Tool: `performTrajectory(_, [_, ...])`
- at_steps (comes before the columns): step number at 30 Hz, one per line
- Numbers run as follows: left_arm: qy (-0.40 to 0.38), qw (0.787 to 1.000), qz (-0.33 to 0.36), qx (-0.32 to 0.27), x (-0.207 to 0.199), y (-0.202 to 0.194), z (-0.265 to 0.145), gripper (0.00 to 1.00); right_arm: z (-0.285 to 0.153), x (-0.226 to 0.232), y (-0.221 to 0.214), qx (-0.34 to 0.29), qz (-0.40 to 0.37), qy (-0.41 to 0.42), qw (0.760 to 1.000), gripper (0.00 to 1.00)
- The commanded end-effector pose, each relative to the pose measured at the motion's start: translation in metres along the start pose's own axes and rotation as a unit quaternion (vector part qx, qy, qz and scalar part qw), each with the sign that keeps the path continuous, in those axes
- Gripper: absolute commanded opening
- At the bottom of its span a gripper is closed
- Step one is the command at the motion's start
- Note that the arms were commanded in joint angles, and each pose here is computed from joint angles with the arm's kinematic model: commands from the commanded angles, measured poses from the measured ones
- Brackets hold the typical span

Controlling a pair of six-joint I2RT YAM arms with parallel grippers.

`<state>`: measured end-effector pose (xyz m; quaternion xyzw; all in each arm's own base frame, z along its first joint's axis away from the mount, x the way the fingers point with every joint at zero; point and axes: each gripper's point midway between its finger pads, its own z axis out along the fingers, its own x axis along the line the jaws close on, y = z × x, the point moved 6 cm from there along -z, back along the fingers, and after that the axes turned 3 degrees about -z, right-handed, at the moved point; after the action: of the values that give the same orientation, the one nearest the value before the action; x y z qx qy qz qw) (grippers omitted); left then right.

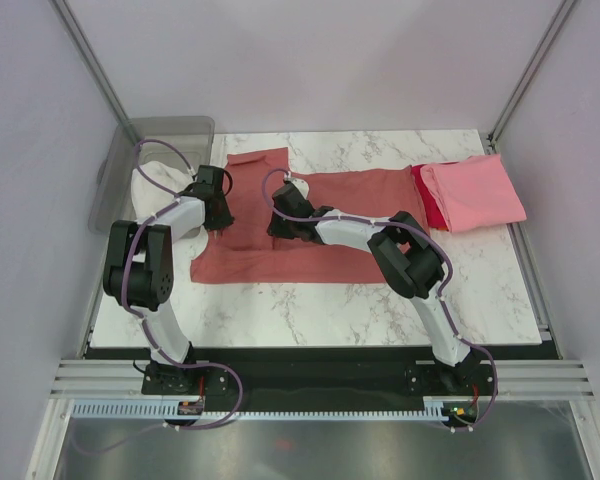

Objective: Fold and stack the t-shirts
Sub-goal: Fold the tshirt

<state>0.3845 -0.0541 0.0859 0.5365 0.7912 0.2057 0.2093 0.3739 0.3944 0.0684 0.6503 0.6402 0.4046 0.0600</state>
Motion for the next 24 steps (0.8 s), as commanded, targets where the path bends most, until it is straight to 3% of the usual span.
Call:
performTrajectory(1, [-0.004,0.999,0.007,-0.039,-0.005,0.02,-0.017,0.36,-0.011,0.002,0.008,-0.014,-0.003,-0.002,1.0,0.33])
performTrajectory(6, [-0.015,0.999,0.014,-0.048,-0.013,0.02,-0.024,0.37,-0.018,0.002,0.009,-0.019,-0.004,-0.003,1.0,0.24])
performTrajectory(13, [-0.03,0.998,0.02,-0.055,-0.018,0.02,-0.026,0.37,-0.023,0.004,0.014,-0.029,-0.01,-0.005,1.0,0.23])
performTrajectory(17, [-0.026,0.998,0.025,-0.047,-0.018,0.017,-0.02,0.45,-0.025,0.006,0.016,-0.03,-0.014,-0.002,0.999,0.3])
performTrajectory(24, [-0.008,0.999,0.027,-0.035,-0.015,0.012,-0.008,0.44,-0.027,0.006,0.017,-0.033,-0.013,-0.002,0.999,0.2])
